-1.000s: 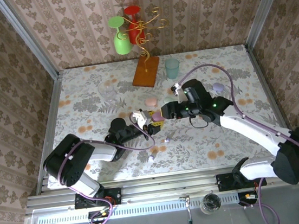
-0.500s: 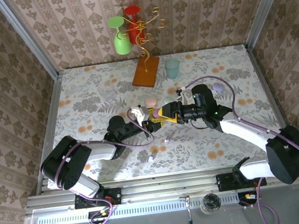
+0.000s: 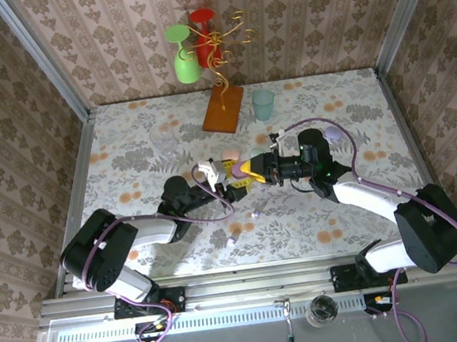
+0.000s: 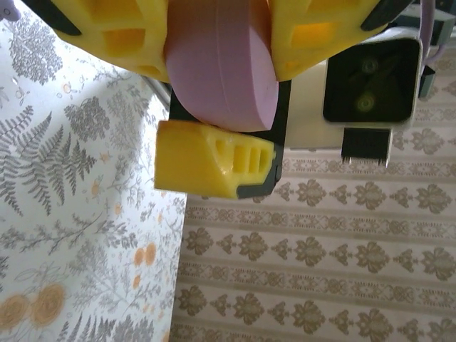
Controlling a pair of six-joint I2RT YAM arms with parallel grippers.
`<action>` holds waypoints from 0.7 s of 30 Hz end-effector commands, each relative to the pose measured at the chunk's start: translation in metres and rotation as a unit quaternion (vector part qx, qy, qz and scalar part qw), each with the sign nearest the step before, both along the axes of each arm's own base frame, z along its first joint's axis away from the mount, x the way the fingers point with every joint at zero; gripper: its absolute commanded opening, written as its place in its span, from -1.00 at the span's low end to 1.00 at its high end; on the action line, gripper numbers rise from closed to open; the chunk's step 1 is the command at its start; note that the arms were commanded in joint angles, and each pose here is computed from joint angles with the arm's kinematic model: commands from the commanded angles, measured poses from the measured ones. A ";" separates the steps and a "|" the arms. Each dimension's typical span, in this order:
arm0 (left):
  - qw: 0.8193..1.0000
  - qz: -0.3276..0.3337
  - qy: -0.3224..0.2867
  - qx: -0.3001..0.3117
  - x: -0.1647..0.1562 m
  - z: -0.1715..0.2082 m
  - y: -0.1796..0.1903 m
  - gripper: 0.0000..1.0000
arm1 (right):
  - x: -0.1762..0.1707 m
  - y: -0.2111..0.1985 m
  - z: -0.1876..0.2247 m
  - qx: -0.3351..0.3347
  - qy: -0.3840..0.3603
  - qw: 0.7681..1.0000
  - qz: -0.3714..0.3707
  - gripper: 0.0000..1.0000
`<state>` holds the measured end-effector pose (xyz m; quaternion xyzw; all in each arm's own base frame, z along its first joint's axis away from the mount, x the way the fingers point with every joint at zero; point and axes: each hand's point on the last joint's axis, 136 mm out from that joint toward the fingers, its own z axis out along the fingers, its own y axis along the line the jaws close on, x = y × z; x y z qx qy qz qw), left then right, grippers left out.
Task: Insert the wireless bluetooth earbuds into the charging case
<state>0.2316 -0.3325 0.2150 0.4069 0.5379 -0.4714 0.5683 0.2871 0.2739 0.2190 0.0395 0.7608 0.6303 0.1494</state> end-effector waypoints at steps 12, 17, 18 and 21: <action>0.984 0.032 -0.010 0.174 -0.015 -0.069 0.027 1.00 | 0.045 -0.049 -0.134 -0.149 0.079 0.981 -0.100 -0.71; 0.980 0.030 -0.012 0.197 -0.019 -0.076 0.030 1.00 | 0.046 -0.055 -0.172 -0.180 0.109 0.971 -0.112 -0.63; 0.980 0.030 -0.012 0.197 -0.019 -0.076 0.030 1.00 | 0.046 -0.057 -0.178 -0.190 0.113 0.968 -0.115 -0.60; 0.980 0.028 -0.011 0.198 -0.019 -0.077 0.029 1.00 | 0.044 -0.063 -0.191 -0.213 0.125 0.962 -0.120 -0.49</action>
